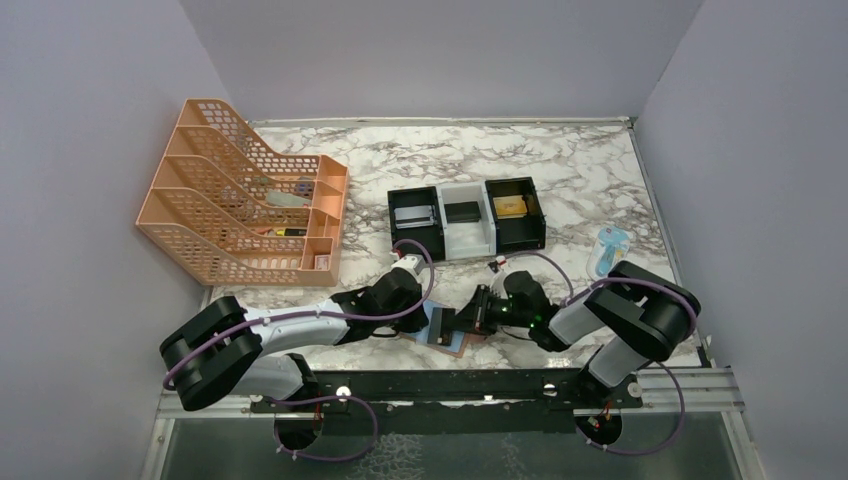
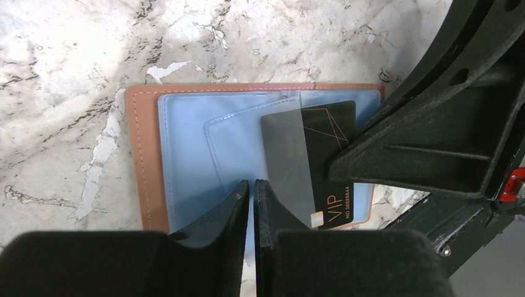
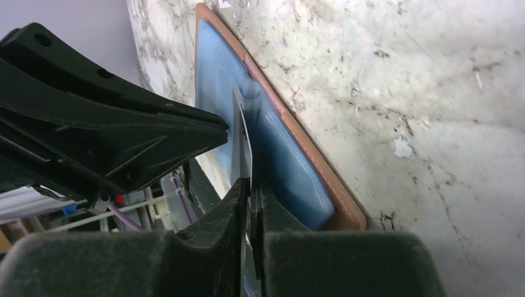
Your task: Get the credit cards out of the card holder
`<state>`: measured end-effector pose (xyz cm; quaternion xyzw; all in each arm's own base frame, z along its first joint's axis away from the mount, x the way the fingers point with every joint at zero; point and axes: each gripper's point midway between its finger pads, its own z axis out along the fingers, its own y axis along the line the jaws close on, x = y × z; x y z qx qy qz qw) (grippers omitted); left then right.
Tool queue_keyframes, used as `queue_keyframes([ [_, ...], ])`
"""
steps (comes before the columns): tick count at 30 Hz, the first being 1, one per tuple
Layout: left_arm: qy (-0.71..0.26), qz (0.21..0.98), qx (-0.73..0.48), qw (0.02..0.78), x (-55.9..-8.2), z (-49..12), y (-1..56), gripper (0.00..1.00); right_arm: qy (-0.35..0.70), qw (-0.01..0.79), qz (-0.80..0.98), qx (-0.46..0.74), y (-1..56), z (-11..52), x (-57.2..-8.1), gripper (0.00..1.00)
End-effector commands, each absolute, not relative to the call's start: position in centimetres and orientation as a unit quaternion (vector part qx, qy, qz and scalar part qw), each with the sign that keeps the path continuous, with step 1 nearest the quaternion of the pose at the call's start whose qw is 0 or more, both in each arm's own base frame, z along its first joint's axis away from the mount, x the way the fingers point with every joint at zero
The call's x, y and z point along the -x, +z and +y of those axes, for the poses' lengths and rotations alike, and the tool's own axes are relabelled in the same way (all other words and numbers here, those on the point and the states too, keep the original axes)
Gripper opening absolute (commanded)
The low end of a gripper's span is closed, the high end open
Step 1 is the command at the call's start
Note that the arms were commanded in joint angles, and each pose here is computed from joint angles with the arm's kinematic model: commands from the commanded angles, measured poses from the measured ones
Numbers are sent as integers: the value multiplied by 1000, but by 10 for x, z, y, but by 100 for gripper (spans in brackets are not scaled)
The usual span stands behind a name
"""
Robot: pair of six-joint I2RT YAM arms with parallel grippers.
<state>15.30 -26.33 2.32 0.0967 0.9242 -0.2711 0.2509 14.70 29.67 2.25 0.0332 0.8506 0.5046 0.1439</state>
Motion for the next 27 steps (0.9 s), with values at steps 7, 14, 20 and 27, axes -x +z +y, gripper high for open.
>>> queue_keyframes([
  [7,-245,932,-105,245,-150,-254,15,12,469,178,865,-29,22,278,-148,1],
  [14,-246,929,-98,258,-153,-253,22,12,397,268,878,-22,38,247,-167,1],
  [20,-257,921,-97,276,-159,-257,36,17,371,385,845,12,87,232,-193,1],
  [27,-236,915,-98,312,-172,-250,61,37,310,527,789,63,149,211,-225,1],
])
